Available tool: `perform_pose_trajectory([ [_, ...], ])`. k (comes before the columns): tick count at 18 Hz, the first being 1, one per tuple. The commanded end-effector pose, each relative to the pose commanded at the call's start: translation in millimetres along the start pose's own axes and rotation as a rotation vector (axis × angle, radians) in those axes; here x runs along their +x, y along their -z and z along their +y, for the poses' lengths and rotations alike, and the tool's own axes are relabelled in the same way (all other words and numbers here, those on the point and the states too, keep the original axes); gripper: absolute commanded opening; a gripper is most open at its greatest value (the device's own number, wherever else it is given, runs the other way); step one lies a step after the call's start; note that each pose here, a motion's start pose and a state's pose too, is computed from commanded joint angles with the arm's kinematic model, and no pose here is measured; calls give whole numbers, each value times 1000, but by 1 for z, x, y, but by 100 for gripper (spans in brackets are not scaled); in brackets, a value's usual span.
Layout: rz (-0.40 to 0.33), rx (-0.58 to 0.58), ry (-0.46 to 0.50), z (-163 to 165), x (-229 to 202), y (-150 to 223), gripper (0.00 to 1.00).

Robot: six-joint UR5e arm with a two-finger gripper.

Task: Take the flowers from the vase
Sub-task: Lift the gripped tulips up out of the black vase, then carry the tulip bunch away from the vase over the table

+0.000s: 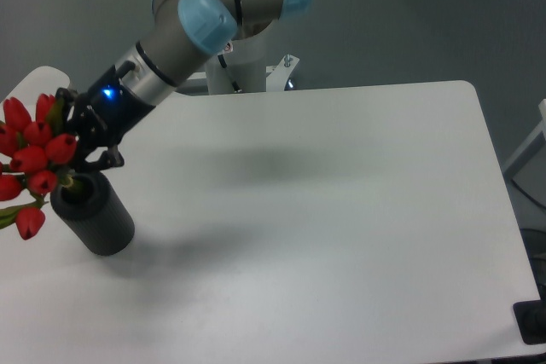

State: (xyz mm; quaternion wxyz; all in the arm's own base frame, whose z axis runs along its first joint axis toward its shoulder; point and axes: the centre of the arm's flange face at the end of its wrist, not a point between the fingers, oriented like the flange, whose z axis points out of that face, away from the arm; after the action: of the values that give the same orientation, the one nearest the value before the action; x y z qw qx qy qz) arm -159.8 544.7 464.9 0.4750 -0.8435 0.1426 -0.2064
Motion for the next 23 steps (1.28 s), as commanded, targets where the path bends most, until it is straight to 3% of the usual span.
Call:
perform_pose_trajectory([
  [11,-62,112,41,-43,-30,62,29],
  [17,-147,156,58,-38,-78,112,29],
  [23,-238,150,35,-4,-155,149,28],
])
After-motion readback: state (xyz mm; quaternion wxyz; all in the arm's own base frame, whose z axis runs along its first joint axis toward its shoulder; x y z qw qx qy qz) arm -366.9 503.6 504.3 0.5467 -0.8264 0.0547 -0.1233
